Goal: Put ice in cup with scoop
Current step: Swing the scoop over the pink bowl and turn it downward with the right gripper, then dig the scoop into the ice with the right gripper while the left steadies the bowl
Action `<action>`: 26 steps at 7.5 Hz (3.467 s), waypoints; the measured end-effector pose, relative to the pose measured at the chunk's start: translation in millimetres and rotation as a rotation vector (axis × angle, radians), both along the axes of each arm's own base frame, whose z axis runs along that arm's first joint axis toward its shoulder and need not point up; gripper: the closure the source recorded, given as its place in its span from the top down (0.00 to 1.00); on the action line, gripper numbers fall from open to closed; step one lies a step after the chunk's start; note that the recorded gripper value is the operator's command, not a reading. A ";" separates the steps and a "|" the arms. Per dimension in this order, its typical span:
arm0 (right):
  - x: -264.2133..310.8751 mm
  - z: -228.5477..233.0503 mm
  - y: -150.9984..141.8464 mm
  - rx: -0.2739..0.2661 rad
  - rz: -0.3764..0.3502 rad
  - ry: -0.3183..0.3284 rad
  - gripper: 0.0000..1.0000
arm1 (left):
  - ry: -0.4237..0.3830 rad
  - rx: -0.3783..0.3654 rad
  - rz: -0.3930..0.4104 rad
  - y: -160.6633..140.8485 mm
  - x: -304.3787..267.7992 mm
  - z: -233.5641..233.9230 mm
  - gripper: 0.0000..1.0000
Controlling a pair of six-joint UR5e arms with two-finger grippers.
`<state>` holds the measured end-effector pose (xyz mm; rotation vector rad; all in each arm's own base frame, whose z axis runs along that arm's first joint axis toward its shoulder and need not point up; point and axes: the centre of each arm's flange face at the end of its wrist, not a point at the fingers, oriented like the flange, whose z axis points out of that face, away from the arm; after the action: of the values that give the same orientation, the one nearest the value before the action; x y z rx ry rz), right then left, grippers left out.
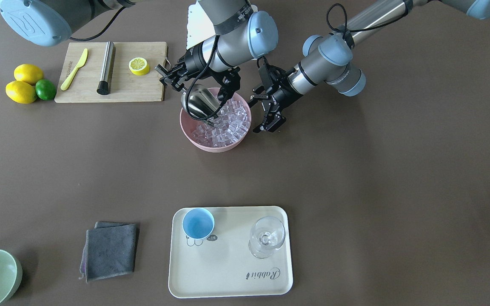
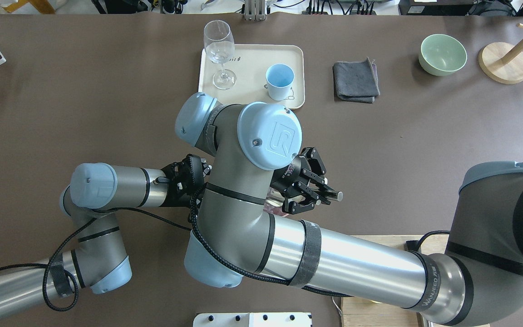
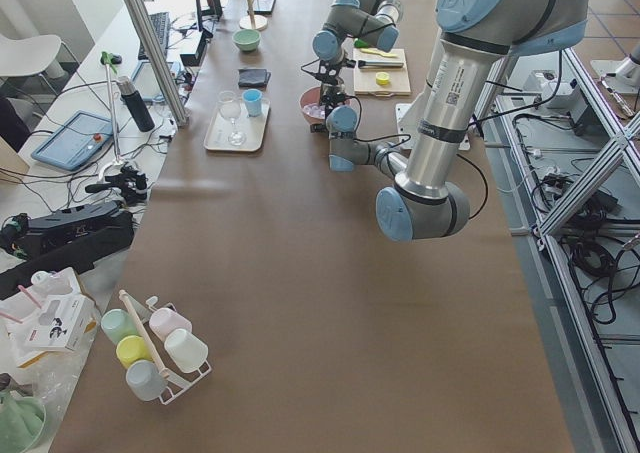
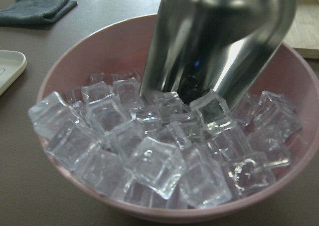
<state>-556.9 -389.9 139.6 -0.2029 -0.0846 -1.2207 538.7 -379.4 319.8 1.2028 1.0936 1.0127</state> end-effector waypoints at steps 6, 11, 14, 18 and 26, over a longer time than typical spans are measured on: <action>30.4 50.4 15.8 0.073 0.001 -0.148 0.00 | 0.001 -0.002 -0.036 3.6 5.3 -0.7 0.99; 52.8 88.3 26.3 0.140 0.000 -0.293 0.00 | 0.001 -0.002 -0.036 3.8 5.3 -0.7 0.99; 53.8 105.5 27.8 0.171 0.000 -0.380 0.00 | 0.002 -0.002 -0.036 3.8 5.3 -0.8 0.99; 55.0 105.1 28.6 0.181 0.000 -0.407 0.00 | 0.001 -0.002 -0.036 3.9 5.0 0.1 0.99; 66.8 114.2 36.6 0.216 -0.005 -0.534 0.00 | 0.003 -0.001 -0.036 4.0 4.8 0.0 0.99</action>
<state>-490.1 -353.3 253.8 0.3159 -0.4127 -1.2532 543.5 -375.4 319.8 1.2190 1.0707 0.9826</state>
